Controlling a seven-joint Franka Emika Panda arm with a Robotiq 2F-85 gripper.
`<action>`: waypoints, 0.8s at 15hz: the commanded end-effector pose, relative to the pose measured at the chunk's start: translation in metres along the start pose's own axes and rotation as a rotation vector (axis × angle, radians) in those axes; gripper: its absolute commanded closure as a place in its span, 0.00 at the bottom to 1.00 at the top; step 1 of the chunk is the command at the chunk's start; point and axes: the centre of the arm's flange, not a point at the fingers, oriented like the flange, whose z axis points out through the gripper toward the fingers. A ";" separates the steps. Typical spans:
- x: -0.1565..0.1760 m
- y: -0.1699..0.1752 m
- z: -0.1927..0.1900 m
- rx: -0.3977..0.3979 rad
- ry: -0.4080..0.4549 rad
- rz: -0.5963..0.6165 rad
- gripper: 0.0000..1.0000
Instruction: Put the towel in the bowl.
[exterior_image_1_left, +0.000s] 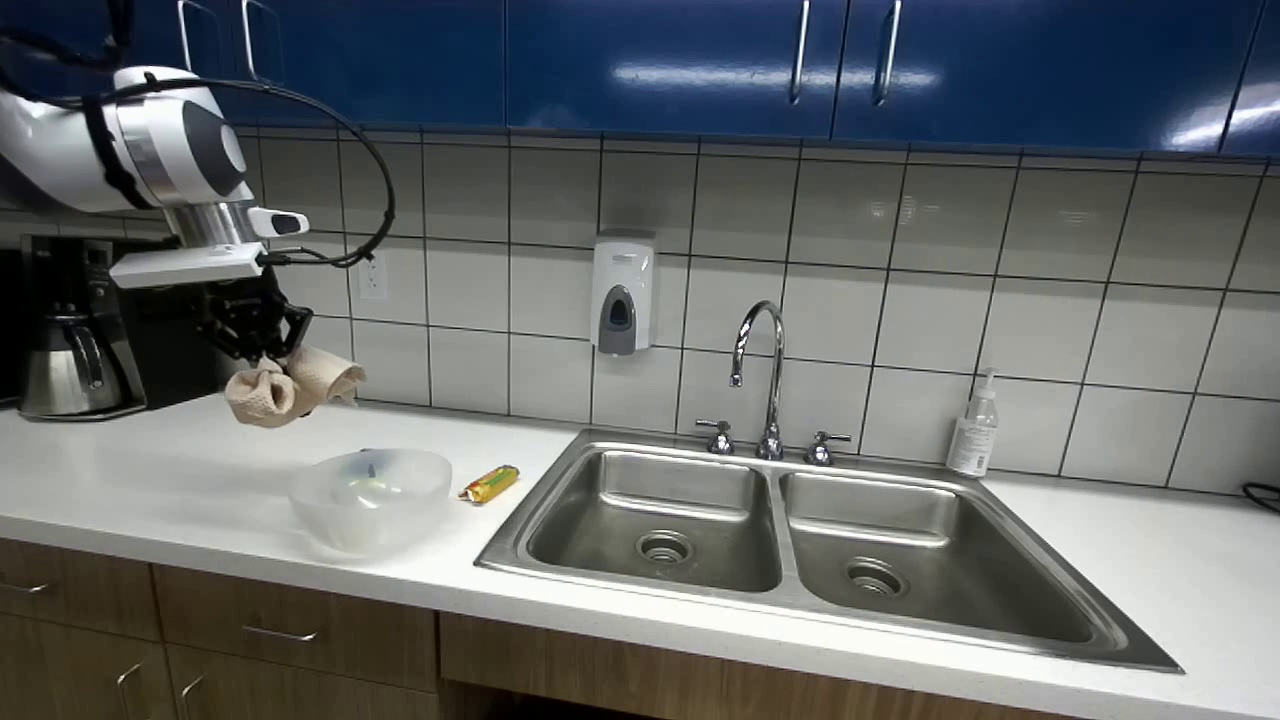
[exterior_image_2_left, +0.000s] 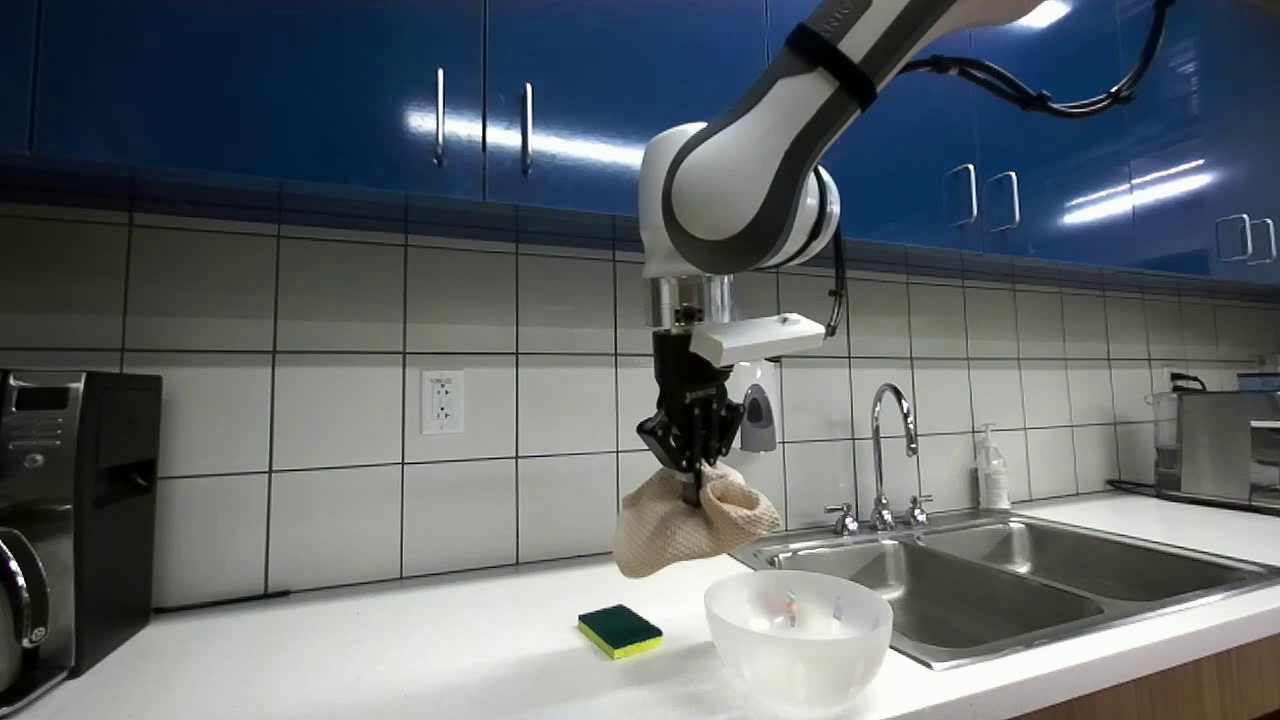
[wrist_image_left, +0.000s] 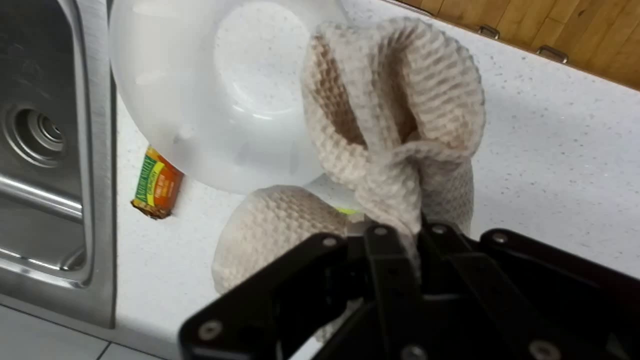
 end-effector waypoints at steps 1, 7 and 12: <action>-0.032 0.032 0.002 -0.057 -0.019 0.079 0.98; -0.056 0.077 0.026 -0.085 -0.085 0.189 0.98; -0.071 0.092 0.049 -0.085 -0.142 0.223 0.98</action>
